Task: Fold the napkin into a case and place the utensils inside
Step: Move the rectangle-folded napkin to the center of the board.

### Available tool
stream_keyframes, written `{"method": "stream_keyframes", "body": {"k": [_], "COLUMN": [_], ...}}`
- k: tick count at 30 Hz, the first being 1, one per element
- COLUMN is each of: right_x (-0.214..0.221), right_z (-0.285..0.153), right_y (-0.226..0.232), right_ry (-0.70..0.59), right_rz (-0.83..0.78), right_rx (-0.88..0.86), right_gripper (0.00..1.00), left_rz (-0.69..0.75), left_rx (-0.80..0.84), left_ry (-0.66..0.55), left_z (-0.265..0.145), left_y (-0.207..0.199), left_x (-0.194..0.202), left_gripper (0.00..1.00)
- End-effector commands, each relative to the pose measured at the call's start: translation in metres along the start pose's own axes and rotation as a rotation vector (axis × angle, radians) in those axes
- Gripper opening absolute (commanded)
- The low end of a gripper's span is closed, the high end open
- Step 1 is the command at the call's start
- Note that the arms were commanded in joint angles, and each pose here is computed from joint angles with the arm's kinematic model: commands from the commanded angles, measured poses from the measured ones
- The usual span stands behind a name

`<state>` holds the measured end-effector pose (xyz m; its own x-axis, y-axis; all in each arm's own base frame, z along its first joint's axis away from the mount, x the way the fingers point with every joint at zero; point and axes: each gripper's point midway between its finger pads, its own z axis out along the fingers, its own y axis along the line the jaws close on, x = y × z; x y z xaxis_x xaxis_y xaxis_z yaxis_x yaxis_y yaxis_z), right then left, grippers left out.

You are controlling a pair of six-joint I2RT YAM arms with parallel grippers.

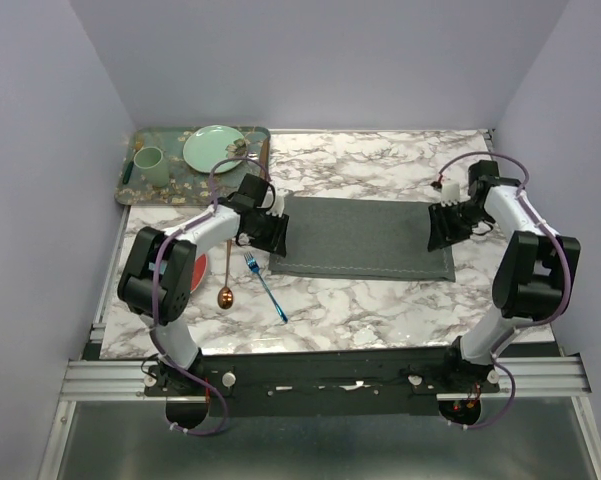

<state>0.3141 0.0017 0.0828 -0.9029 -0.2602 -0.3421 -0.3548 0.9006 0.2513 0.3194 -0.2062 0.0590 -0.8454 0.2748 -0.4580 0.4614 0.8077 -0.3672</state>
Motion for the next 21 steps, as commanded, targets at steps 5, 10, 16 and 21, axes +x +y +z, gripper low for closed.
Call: {"method": "stream_keyframes", "body": {"k": [5, 10, 16, 21], "right_x": [0.030, 0.060, 0.091, 0.096], "right_z": [0.046, 0.048, 0.042, 0.038], "right_y": [-0.006, -0.030, -0.029, -0.022], "right_ry": [0.143, 0.243, 0.303, 0.288], "right_rz": [0.035, -0.009, -0.049, -0.055], "right_rx": [-0.015, 0.115, 0.155, 0.138], "right_gripper": [0.44, 0.42, 0.41, 0.41], "left_rz": [0.085, 0.112, 0.129, 0.182], "left_rx": [0.019, -0.017, -0.049, -0.038], "left_ry": [0.121, 0.200, 0.251, 0.248], "left_z": [0.035, 0.039, 0.026, 0.021], "left_y": [-0.012, -0.008, -0.003, -0.004], "left_x": [0.027, 0.054, 0.075, 0.077], "left_gripper": [0.36, 0.28, 0.22, 0.24]}}
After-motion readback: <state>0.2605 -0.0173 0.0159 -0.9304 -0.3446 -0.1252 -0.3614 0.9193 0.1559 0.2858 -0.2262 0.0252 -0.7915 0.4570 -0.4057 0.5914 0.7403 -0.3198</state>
